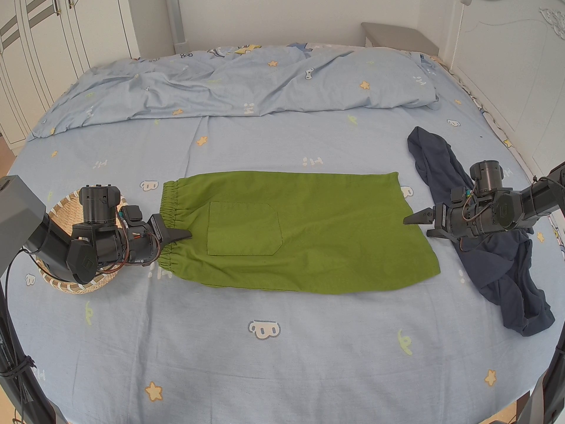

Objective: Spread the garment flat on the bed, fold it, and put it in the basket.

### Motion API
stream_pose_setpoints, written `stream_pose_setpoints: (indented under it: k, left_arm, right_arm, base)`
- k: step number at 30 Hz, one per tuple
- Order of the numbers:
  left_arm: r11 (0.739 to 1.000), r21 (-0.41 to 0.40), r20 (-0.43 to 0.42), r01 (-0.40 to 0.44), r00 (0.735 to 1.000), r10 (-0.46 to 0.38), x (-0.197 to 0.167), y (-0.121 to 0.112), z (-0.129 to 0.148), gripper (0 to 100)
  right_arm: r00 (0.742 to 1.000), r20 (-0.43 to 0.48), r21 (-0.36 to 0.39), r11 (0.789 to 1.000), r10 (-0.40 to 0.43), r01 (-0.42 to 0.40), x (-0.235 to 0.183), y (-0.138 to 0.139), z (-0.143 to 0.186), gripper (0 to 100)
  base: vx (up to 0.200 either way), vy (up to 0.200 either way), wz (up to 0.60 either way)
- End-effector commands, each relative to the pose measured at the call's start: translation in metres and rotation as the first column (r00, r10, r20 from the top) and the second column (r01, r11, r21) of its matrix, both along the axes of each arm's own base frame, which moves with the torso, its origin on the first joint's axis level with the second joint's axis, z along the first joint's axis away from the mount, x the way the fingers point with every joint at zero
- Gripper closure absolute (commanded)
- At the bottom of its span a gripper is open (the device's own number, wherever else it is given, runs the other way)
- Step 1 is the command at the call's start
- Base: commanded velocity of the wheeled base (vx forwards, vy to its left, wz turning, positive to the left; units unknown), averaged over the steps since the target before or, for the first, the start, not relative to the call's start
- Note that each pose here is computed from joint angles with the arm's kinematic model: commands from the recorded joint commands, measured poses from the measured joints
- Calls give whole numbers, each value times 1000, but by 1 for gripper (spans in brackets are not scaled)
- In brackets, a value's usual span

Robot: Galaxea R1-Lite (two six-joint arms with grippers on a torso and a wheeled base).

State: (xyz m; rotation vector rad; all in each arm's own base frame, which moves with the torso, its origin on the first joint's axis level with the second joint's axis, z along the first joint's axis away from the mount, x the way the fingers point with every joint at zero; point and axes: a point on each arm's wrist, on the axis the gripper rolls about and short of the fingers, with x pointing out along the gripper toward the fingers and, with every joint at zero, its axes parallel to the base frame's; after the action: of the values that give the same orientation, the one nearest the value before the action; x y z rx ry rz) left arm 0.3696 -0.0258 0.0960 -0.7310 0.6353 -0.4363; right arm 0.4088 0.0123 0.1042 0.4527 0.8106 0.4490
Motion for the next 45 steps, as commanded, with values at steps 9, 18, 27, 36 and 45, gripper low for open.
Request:
stream_pose_setpoints:
  k: [9, 18, 27, 36, 45]
  left_arm:
    - [1000, 0, 12, 2, 1000, -2, -2, 0, 5, 100]
    - [1000, 0, 12, 2, 1000, -2, -2, 0, 5, 100]
    - [1000, 0, 10, 2, 1000, -2, -2, 0, 4, 100]
    - [1000, 0, 7, 3, 1000, -3, -2, -1, 3, 100]
    - [999, -22, -23, 37, 999, -38, -4, 0, 0, 100]
  right_arm:
    - [985, -125, 112, 988, 123, -109, 4, 13, -28, 0]
    - [979, -140, 121, 984, 148, -131, 6, 19, -36, 0]
    - [975, -129, 182, 971, 181, -156, 6, 14, -32, 0]
    - [985, -105, 182, 976, 140, -120, 10, -5, -27, 100]
    - [983, -111, 184, 975, 149, -127, 3, -2, -18, 100]
  base:
    - [0, 0, 0]
    - [0, 0, 0]
    - [0, 0, 0]
    - [0, 0, 0]
    - [0, 0, 0]
